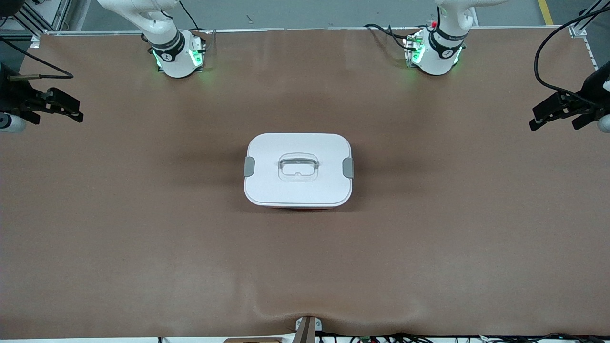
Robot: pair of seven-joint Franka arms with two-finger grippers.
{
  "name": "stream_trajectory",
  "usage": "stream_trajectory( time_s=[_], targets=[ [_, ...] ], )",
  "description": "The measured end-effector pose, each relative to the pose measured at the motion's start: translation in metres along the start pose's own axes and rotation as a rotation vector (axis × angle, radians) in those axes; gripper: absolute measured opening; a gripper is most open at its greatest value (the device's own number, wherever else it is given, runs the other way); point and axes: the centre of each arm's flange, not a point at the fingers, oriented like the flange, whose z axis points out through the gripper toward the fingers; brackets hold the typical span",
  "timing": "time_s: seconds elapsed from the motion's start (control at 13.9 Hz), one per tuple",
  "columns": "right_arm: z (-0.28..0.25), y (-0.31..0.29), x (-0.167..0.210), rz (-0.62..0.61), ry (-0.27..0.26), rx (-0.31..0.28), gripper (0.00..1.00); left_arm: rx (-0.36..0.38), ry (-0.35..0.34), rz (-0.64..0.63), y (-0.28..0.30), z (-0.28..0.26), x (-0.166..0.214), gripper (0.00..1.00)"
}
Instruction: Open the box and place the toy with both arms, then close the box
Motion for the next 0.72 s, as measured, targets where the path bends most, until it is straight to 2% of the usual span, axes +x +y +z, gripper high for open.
stream_trajectory(
  time_s=[0.72],
  targets=[
    [-0.0014,-0.0056,0.0012,-0.01,0.01,-0.001,1.0,0.03,-0.023,0.003,-0.0022,-0.0071,-0.0042,1.0]
  ],
)
